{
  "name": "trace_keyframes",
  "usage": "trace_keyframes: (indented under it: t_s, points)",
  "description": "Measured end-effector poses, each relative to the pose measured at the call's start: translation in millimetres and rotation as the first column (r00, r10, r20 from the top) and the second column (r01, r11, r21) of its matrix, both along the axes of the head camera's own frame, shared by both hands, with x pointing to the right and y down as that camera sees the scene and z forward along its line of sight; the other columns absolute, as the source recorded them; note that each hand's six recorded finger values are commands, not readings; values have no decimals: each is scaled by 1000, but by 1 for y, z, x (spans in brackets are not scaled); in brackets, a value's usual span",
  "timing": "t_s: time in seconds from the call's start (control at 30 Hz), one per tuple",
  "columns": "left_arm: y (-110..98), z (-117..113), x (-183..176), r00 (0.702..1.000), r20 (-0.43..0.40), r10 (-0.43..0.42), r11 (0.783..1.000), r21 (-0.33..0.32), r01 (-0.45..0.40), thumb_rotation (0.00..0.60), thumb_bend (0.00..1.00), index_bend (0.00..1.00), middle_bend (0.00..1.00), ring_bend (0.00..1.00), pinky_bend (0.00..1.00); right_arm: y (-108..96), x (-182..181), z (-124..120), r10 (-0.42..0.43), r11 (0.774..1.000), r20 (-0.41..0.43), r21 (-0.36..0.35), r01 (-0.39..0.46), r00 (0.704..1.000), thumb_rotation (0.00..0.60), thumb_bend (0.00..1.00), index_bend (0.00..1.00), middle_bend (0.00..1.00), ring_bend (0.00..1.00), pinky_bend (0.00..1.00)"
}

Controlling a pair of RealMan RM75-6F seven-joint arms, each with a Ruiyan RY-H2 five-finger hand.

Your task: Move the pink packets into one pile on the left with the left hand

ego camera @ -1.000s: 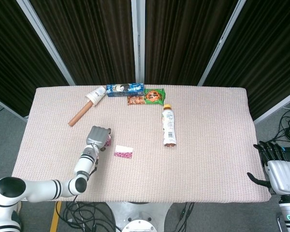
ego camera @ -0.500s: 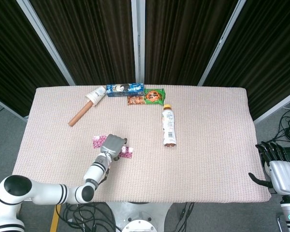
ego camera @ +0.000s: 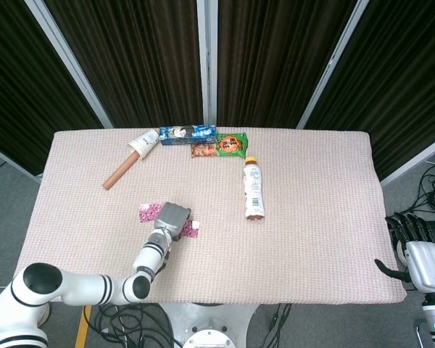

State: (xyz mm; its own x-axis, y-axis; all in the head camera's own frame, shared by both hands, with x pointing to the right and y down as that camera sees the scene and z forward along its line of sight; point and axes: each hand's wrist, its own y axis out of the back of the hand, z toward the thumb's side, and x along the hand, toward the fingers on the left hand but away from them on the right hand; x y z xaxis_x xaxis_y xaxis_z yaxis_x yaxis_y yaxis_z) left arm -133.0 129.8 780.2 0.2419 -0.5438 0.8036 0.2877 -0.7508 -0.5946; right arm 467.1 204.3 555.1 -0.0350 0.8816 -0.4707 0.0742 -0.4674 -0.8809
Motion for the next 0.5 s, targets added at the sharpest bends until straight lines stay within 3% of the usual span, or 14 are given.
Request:
trace_keyframes:
  t_s: [0.5]
  points:
    - [0, 3, 4, 1000, 5, 6, 1000, 13, -6, 600, 237, 420, 849, 816, 893, 1, 2, 0, 4, 1000, -3, -2, -4, 1000, 499, 104, 132, 80, 0, 0]
